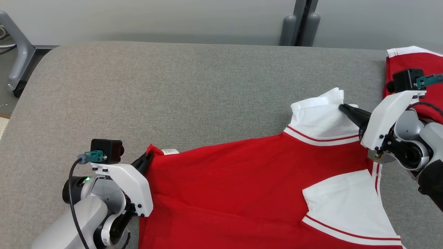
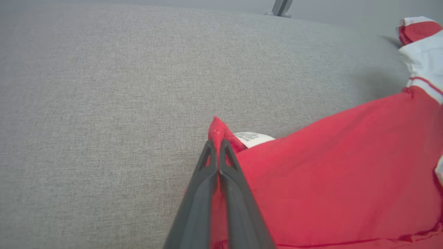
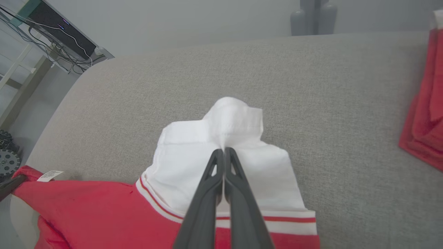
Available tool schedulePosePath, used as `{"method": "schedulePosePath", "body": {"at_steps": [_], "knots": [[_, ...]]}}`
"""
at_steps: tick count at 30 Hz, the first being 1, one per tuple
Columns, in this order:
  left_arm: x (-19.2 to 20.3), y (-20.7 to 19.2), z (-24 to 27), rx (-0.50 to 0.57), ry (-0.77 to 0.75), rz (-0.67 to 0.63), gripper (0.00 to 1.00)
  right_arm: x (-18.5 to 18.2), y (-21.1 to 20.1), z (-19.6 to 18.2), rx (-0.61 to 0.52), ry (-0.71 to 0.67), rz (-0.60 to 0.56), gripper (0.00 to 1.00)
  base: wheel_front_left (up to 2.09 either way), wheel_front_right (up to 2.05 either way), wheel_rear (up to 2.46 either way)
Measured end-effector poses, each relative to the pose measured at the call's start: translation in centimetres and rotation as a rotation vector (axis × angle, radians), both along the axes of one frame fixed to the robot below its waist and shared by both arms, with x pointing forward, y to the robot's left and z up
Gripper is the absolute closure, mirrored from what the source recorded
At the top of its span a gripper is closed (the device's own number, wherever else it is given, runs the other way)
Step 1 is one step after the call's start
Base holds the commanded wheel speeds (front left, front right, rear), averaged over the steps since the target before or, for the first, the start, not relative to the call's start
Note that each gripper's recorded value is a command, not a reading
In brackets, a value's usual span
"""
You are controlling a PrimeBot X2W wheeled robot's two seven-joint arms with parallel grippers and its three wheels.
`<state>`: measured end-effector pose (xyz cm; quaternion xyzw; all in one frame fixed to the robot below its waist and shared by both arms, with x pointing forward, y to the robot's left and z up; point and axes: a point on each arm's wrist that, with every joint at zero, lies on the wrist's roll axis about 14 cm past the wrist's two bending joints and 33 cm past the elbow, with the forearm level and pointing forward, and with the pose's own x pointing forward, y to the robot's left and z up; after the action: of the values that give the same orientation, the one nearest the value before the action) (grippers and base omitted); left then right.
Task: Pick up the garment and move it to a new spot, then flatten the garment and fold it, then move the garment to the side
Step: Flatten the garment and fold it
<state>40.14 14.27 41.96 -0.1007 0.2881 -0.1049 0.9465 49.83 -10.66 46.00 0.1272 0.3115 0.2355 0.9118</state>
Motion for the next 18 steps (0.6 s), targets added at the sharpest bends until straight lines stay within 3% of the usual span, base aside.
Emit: {"method": "schedulePosePath", "body": {"at_steps": [18], "knots": [[-1.6, 0.6, 0.8, 0.03, 0.015, -0.023, 1.0, -4.2, -2.2, -0.2, 0.023, 0.121, 0.023, 1.0, 0.0, 0.0, 0.0]]}}
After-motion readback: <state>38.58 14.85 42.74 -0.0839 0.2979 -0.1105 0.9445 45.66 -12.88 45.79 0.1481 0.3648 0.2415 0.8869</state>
